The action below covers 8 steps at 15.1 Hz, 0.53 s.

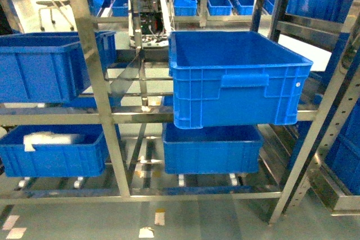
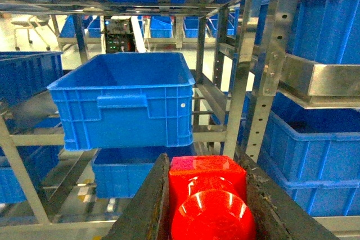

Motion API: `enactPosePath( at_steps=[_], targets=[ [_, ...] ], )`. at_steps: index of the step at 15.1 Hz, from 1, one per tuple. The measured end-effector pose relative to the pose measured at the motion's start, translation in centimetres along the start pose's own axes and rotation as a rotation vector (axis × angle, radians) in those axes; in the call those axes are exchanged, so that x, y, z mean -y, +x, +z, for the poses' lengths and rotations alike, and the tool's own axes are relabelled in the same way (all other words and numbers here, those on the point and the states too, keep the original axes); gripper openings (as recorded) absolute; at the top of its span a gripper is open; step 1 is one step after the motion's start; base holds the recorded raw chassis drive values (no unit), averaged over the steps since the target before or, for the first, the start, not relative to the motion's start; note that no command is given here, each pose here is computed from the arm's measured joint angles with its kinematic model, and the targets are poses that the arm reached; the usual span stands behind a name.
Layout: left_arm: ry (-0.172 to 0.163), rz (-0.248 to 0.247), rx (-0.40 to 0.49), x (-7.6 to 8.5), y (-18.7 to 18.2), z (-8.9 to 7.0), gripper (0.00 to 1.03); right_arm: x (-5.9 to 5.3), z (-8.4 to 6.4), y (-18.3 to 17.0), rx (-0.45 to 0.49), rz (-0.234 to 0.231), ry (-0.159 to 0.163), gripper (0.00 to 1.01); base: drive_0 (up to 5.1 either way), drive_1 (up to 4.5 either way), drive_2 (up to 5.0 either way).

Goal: Pick red block from blue box to shelf

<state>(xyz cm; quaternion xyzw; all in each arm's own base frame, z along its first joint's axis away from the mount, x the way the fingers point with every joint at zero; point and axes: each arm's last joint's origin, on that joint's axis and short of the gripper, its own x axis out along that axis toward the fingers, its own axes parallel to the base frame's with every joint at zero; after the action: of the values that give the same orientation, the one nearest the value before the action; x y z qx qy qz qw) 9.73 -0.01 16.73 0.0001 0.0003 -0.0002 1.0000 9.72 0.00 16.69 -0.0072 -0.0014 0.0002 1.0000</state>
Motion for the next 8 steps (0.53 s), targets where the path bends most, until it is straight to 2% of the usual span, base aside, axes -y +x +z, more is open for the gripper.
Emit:
enactPosePath(
  at_steps=[6,8],
  targets=[
    [0.0,-0.001,0.006,0.0,0.0,0.06,0.98,0.0,-0.02,0.0,-0.002,0.0,0.0,0.28,0.0,4.15,-4.2],
    [0.0,-0.001,0.005,0.0,0.0,0.04,0.98,0.0,-0.03,0.0,-0.003,0.0,0.0,0.28,-2.8,5.0,-2.2]
  ],
)
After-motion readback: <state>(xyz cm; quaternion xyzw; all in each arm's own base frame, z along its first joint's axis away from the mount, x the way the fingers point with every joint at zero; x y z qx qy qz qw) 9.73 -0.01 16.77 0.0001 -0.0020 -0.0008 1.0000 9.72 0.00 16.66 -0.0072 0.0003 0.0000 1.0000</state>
